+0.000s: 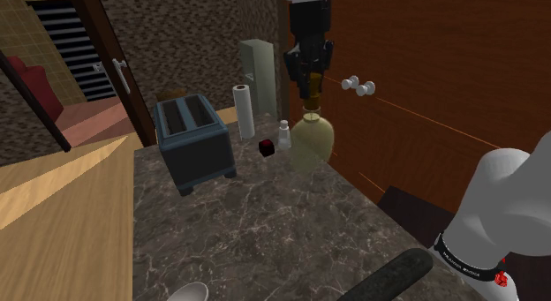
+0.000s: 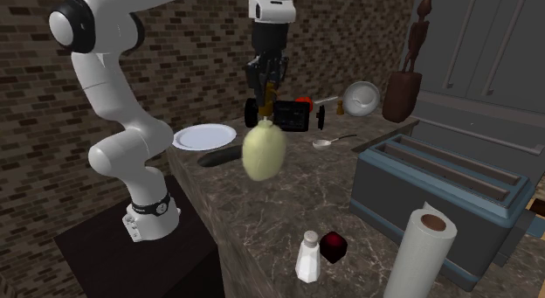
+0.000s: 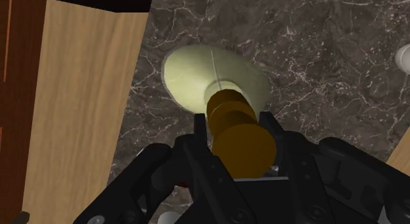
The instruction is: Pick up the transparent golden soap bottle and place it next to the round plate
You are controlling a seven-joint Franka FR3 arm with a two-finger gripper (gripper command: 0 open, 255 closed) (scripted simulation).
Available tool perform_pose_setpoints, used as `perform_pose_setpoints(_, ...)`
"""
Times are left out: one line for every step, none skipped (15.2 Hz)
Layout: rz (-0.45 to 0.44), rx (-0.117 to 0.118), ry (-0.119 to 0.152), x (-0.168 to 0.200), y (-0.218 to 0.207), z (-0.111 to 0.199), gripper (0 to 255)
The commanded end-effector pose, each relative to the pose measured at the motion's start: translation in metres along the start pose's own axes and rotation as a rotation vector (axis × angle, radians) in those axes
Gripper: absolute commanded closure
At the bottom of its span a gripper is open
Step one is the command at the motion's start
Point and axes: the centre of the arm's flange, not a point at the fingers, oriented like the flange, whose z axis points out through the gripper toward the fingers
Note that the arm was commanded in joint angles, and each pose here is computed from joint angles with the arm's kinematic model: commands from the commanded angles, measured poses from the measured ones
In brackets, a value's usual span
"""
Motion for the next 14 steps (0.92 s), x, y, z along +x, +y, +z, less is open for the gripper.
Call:
perform_pose_setpoints(0.001, 0.0, 0.0, -0.025, -0.008, 0.004, 255)
perform_pose_setpoints(0.001, 0.0, 0.0, -0.038, -0.011, 0.005, 255)
perform_pose_setpoints(0.001, 0.0, 0.0, -0.051, -0.014, 0.006, 255)
perform_pose_setpoints(0.001, 0.0, 0.0, -0.064, -0.017, 0.007, 255)
perform_pose_setpoints(0.001, 0.0, 0.0, -0.077, -0.02, 0.008, 255)
perform_pose_setpoints(0.001, 0.0, 0.0, -0.089, -0.023, 0.009, 255)
perform_pose_setpoints(0.001, 0.0, 0.0, -0.102, -0.026, 0.01, 255)
perform_pose_setpoints(0.001, 0.0, 0.0, -0.115, -0.029, 0.01, 255)
perform_pose_setpoints(0.001, 0.0, 0.0, -0.128, -0.033, 0.011, 255)
perform_pose_setpoints(0.001, 0.0, 0.0, -0.141, -0.036, 0.012, 255)
perform_pose_setpoints(0.001, 0.0, 0.0, -0.153, -0.039, 0.013, 255)
perform_pose_setpoints(0.001, 0.0, 0.0, -0.166, -0.042, 0.014, 255)
perform_pose_setpoints(0.001, 0.0, 0.0, -0.179, -0.045, 0.015, 255)
perform_pose_setpoints(0.001, 0.0, 0.0, -0.192, -0.048, 0.016, 255)
